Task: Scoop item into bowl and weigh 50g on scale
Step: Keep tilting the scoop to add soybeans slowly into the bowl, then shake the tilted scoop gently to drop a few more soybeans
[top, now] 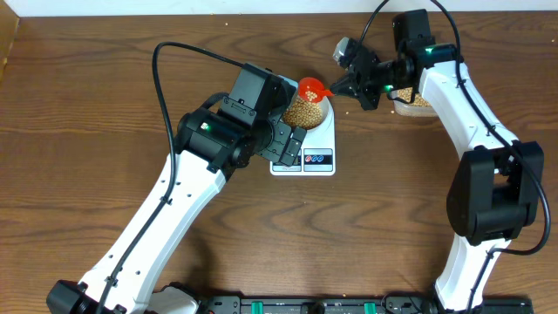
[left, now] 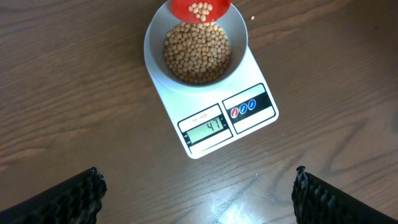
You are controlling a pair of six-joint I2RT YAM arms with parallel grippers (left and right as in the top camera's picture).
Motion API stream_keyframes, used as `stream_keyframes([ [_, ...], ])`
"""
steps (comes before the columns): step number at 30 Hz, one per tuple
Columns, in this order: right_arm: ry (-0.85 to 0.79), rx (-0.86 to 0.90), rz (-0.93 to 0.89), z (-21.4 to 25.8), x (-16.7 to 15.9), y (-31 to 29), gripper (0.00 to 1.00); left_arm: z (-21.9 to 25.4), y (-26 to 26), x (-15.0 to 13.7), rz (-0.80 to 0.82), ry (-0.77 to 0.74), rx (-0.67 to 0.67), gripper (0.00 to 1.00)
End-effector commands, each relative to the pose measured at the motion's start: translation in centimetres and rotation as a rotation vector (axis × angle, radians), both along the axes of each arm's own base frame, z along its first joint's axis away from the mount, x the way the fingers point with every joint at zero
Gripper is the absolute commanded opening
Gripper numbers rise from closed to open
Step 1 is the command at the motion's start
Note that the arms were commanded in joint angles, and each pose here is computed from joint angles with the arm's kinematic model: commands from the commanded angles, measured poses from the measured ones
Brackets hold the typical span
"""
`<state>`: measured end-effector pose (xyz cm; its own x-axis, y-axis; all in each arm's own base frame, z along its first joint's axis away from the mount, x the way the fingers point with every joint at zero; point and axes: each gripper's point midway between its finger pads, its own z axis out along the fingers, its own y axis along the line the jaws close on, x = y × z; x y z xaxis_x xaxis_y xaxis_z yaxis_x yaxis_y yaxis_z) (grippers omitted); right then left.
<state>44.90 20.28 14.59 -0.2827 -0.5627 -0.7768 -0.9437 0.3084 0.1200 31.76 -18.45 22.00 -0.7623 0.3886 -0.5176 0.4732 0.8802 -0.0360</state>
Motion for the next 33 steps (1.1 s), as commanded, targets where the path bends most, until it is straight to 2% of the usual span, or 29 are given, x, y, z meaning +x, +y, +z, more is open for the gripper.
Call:
stream_keyframes([
  [1, -0.056, 0.014, 0.015, 1.92, -0.09, 0.20, 0.01, -0.64, 0.12, -0.11, -0.007, 0.015, 0.013, 0.98],
  [5, -0.100, 0.020, 0.020, 2.32, 0.55, 0.58, 0.01, -0.64, 0.12, -0.11, -0.007, 0.015, 0.013, 0.98],
  [33, -0.092, 0.011, 0.026, 2.14, 0.25, 0.91, 0.01, -0.64, 0.12, -0.11, -0.007, 0.015, 0.013, 0.98],
])
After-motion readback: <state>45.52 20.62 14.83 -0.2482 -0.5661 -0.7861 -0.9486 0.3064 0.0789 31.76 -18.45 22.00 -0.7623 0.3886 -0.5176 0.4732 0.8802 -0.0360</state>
